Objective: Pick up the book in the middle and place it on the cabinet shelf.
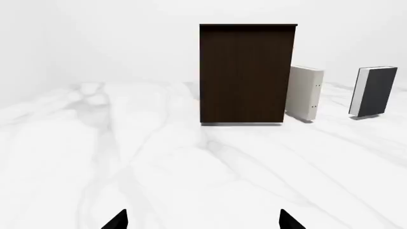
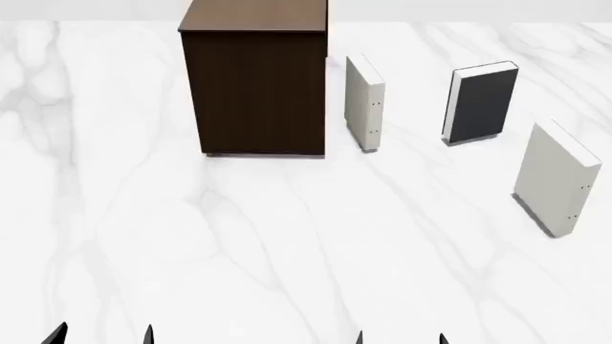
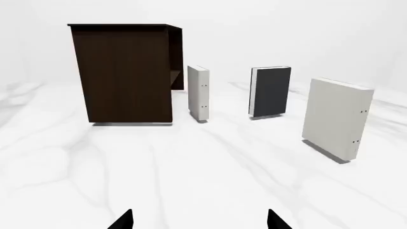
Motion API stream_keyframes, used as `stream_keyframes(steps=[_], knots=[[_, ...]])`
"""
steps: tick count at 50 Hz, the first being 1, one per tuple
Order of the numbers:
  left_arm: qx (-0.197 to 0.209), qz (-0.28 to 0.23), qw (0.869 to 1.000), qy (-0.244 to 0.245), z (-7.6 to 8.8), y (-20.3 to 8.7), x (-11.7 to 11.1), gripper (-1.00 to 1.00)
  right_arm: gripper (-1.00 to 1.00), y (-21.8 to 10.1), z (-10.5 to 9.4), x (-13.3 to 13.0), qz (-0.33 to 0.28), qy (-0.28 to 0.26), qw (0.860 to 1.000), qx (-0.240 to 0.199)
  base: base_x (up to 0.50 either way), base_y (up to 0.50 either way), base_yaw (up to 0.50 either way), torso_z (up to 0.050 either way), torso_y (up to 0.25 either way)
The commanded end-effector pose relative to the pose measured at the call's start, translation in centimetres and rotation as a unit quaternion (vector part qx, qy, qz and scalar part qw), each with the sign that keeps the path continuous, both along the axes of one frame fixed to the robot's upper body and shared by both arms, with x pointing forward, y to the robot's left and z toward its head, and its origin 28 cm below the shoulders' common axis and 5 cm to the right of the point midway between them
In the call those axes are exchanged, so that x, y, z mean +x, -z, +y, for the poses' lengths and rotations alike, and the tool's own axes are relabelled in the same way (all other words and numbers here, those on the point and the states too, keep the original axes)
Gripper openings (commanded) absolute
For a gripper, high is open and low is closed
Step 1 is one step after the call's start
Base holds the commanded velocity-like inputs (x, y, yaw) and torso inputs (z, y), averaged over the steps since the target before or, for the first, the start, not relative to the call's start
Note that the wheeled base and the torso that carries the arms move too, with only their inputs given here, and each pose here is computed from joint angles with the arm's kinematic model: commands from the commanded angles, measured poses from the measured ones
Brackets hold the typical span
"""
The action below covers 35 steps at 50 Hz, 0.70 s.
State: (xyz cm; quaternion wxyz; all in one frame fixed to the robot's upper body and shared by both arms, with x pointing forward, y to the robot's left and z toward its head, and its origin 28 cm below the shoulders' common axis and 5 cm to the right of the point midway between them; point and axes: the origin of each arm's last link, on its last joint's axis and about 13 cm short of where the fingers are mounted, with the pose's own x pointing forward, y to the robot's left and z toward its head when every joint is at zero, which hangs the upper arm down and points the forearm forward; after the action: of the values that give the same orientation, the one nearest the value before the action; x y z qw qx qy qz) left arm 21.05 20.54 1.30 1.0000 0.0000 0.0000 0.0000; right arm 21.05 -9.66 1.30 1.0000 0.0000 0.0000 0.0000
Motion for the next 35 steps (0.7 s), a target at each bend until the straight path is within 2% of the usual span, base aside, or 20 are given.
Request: stream_keyframes(steps=[1,11,15,20,22,27,28,35], knots=[[0.004,-0.002,1.000,-0.003,0.0,-0.1,0.0,1.00,1.00,0.0,0.0,0.0,0.000,0.000,1.000,0.002,0.00,0.00,0.00,0.000,0.000],[0.004,-0.002,1.000,-0.010,0.1,-0.1,0.0,1.00,1.00,0.1,0.1,0.0,0.003,-0.005,1.000,0.004,0.00,0.00,0.00,0.000,0.000],[0.030,0.009,0.999,-0.021,0.1,0.0,0.0,1.00,1.00,0.0,0.1,-0.1,0.004,-0.004,1.000,0.003,0.00,0.00,0.00,0.000,0.000],[0.010,0.002,1.000,-0.023,0.2,-0.2,0.0,1.00,1.00,0.0,0.1,-0.1,0.002,-0.001,1.000,0.002,0.00,0.00,0.00,0.000,0.000],[0.015,-0.003,1.000,-0.026,0.2,-0.4,-0.2,1.00,1.00,0.0,0.1,-0.1,0.002,-0.001,1.000,0.002,0.00,0.00,0.00,0.000,0.000],[0.023,-0.028,0.999,-0.029,0.2,-1.8,-0.8,1.00,1.00,-0.7,-0.1,-0.5,-0.005,0.016,1.000,0.003,0.00,0.00,0.00,0.000,0.000],[0.014,-0.044,0.998,-0.031,0.3,-2.5,-0.9,1.00,1.00,-1.4,-0.1,-0.7,-0.014,0.015,1.000,0.005,0.00,0.00,0.00,0.000,0.000],[0.018,-0.081,0.996,-0.021,-0.2,-5.4,-1.3,1.00,1.00,-4.2,-0.1,-0.9,-0.056,0.019,0.998,-0.013,0.00,0.00,0.00,0.000,0.000]])
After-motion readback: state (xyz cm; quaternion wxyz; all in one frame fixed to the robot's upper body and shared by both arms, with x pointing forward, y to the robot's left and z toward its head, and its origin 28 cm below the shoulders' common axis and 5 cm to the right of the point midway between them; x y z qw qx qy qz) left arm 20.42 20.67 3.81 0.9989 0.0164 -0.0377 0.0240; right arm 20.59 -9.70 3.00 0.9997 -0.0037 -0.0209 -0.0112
